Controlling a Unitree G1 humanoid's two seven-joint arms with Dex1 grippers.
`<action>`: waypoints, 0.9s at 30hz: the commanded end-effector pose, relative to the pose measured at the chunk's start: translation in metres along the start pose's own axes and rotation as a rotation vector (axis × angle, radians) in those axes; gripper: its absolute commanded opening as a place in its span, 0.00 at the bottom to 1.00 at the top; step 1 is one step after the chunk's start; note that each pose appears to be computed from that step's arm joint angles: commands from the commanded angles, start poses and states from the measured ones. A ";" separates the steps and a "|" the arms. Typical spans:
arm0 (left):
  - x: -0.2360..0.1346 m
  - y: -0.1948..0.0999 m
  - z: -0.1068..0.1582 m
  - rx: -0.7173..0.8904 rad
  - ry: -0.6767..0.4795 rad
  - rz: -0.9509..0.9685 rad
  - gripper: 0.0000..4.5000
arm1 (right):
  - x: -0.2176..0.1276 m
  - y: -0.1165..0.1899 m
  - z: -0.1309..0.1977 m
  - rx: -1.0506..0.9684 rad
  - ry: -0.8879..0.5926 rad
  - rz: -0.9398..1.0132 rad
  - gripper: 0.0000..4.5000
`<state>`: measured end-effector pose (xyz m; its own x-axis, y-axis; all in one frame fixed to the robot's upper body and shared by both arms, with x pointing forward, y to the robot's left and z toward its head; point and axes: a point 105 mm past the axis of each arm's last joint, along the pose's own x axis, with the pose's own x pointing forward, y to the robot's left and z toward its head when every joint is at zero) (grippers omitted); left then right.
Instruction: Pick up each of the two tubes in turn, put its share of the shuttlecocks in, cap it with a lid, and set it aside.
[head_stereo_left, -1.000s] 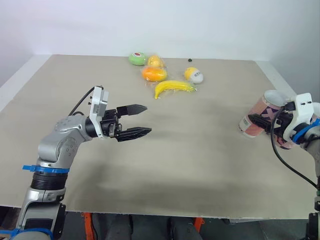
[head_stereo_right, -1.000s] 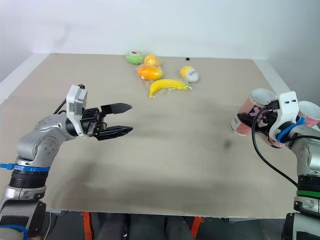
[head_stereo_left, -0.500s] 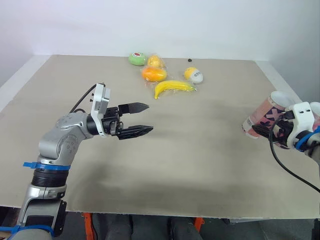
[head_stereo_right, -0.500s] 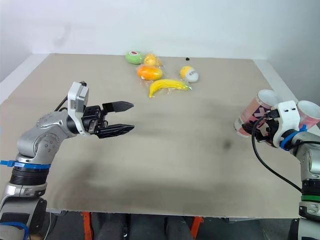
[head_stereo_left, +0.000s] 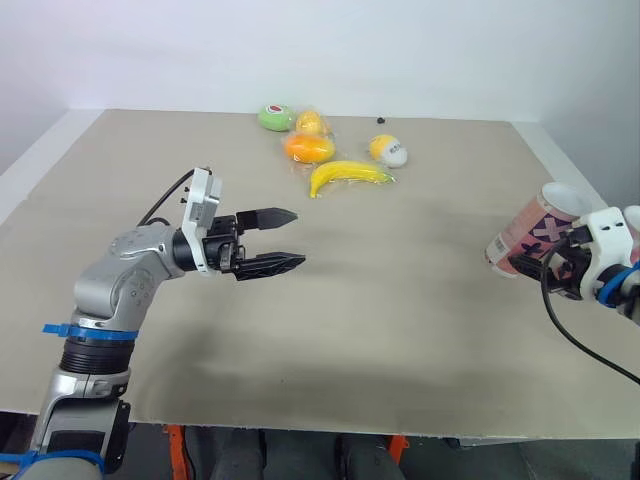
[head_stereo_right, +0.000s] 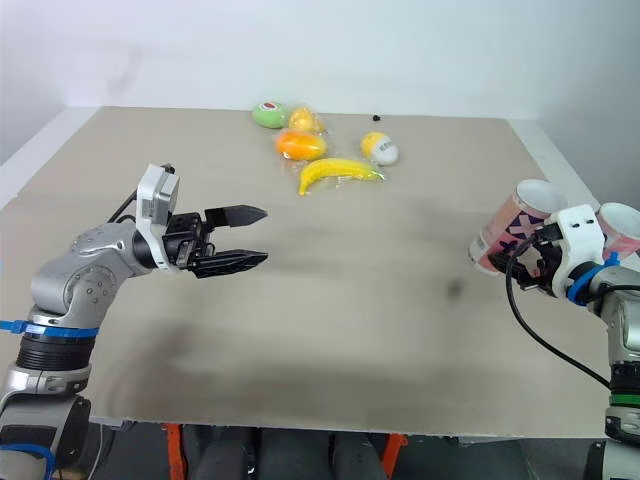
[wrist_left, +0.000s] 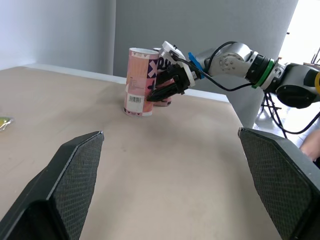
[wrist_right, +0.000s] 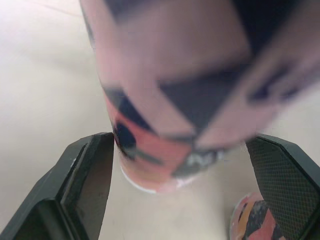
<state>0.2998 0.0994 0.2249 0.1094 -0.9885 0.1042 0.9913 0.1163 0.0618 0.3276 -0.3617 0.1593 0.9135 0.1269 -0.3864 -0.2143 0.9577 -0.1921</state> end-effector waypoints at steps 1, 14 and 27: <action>0.001 -0.005 0.015 0.058 -0.006 -0.026 1.00 | -0.015 -0.010 0.016 -0.032 -0.054 -0.034 0.99; -0.031 -0.006 -0.036 -0.088 0.173 0.068 1.00 | -0.048 0.111 0.024 -0.092 -0.220 0.478 0.99; -0.044 0.004 -0.096 -0.032 0.246 0.341 1.00 | -0.020 0.229 0.013 -0.010 -0.261 0.827 0.99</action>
<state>0.3041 0.1327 0.1176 0.4072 -0.9007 -0.1515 0.9093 0.4153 -0.0255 0.2635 -0.1479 0.1272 0.5181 0.8284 -0.2126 -0.8337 0.5447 0.0910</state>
